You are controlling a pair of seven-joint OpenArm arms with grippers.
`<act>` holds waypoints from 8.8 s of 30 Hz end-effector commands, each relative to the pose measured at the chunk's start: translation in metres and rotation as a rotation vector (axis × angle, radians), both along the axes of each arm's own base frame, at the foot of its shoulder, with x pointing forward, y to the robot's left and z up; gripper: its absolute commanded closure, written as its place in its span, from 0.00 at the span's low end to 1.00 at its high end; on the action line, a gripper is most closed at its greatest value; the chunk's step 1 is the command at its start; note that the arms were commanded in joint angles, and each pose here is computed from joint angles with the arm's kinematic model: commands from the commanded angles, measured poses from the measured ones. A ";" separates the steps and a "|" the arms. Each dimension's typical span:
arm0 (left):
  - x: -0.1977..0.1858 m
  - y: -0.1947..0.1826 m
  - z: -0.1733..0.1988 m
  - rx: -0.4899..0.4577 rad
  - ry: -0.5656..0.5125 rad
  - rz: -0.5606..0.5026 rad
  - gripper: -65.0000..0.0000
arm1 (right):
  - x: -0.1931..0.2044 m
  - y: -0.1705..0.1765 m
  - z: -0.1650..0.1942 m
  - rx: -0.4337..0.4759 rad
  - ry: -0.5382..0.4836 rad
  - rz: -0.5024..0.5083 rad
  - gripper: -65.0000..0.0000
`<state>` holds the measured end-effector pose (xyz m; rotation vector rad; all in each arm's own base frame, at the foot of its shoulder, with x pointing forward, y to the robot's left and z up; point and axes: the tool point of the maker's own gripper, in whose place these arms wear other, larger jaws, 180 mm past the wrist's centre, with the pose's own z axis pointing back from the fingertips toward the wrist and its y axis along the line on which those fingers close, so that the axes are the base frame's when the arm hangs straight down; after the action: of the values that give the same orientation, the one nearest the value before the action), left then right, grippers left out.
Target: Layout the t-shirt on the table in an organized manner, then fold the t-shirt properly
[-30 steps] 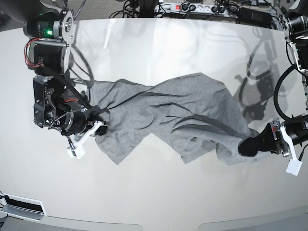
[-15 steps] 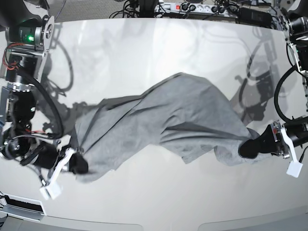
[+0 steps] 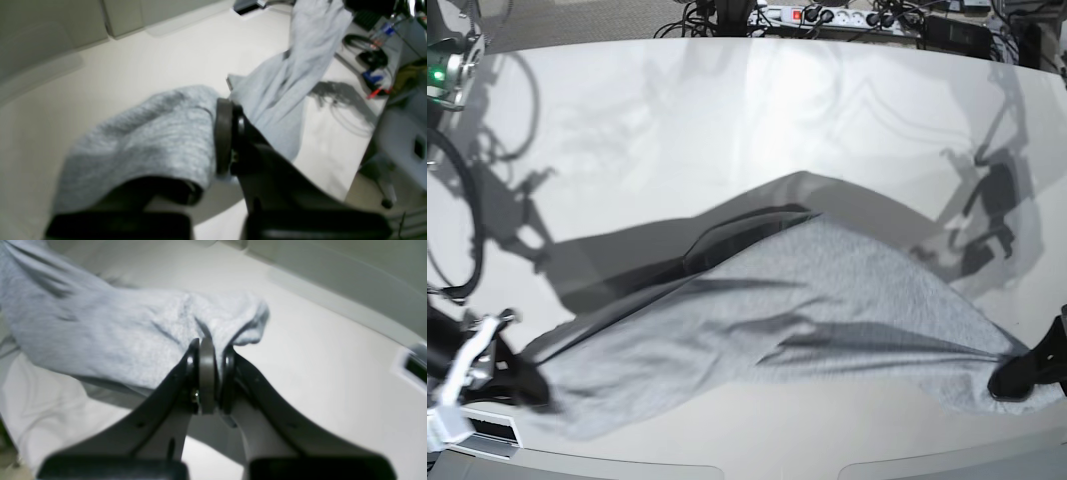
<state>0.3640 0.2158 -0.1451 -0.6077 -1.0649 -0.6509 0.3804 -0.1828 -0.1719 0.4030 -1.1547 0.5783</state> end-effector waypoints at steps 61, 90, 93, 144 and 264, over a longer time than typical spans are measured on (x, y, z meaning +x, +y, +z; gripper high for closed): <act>0.050 0.092 -0.088 0.117 0.252 0.454 0.35 | 0.053 -0.001 -0.076 -0.058 0.247 -0.100 0.43; -0.038 0.051 -0.183 0.043 0.495 0.256 0.35 | -0.014 0.066 -0.224 -0.858 -0.073 0.186 0.45; -0.038 0.051 -0.183 0.043 0.495 0.255 0.35 | -0.009 0.059 -0.229 -0.860 -0.074 0.168 0.45; -0.040 0.063 -0.121 -0.120 0.421 0.182 0.60 | 0.005 0.055 -0.141 -0.699 -0.029 0.112 1.00; 0.015 0.005 -0.119 0.829 -0.182 -0.145 1.00 | -0.025 -0.039 -0.093 -0.355 0.157 -0.079 1.00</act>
<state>0.3703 0.2153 -0.2824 0.0684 -0.7760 -1.1993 0.3476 -0.2174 -0.2825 0.1151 -0.8456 0.6501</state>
